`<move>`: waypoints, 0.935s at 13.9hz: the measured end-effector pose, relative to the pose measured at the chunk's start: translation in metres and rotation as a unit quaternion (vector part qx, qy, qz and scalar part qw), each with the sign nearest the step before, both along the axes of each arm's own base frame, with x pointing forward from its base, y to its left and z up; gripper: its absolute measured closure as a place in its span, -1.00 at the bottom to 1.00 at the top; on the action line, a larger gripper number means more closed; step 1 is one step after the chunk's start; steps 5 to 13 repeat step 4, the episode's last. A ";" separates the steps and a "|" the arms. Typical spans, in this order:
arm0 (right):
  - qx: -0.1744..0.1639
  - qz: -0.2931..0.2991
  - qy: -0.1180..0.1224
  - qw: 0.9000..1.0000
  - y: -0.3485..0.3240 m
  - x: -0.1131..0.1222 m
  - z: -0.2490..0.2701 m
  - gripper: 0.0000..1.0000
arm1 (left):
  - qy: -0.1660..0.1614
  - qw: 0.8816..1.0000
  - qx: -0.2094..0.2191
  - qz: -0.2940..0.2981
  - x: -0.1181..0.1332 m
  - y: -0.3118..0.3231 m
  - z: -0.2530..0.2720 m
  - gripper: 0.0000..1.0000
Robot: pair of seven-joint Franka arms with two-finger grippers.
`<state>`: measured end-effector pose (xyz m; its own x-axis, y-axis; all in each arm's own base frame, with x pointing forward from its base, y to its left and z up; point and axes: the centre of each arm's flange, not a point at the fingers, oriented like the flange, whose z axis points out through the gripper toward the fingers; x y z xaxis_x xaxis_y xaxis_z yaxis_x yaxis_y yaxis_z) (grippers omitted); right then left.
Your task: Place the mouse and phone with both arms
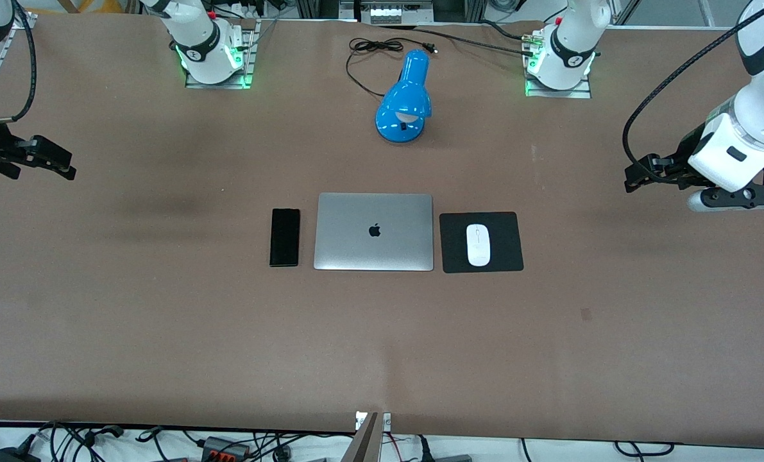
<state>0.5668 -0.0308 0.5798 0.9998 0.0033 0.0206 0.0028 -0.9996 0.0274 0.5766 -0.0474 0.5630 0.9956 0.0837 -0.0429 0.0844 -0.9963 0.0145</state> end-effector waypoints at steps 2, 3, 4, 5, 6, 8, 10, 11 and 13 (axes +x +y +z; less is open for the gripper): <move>0.000 0.000 0.000 1.000 0.000 0.000 0.000 -1.00 | 0.000 1.000 0.000 0.000 0.000 0.000 0.000 -1.00; 0.000 0.000 0.000 1.000 0.000 0.000 0.001 -1.00 | 0.000 1.000 0.000 0.000 0.000 0.000 0.000 -1.00; 0.000 0.000 0.000 1.000 0.000 0.000 0.001 -1.00 | 0.000 1.000 0.000 0.000 0.000 0.000 0.000 -1.00; 0.000 0.000 0.000 1.000 0.000 0.000 0.001 -1.00 | 0.000 1.000 0.000 0.000 0.000 0.000 0.000 -1.00; 0.000 0.000 0.000 1.000 0.000 0.000 0.001 -1.00 | 0.000 1.000 0.000 0.000 0.000 0.000 0.000 -1.00; 0.000 0.000 0.000 1.000 0.000 0.000 0.001 -1.00 | 0.000 1.000 0.000 0.000 0.000 0.000 0.000 -1.00; 0.000 0.000 0.000 1.000 0.000 0.000 0.001 -1.00 | 0.000 1.000 0.000 0.000 0.000 0.000 0.000 -1.00; 0.000 0.000 0.000 1.000 0.000 0.000 0.001 -1.00 | 0.000 1.000 0.000 0.000 0.000 0.000 0.000 -1.00; 0.000 0.000 0.000 1.000 0.000 0.000 0.001 -1.00 | 0.000 1.000 0.000 0.000 0.000 0.000 0.000 -1.00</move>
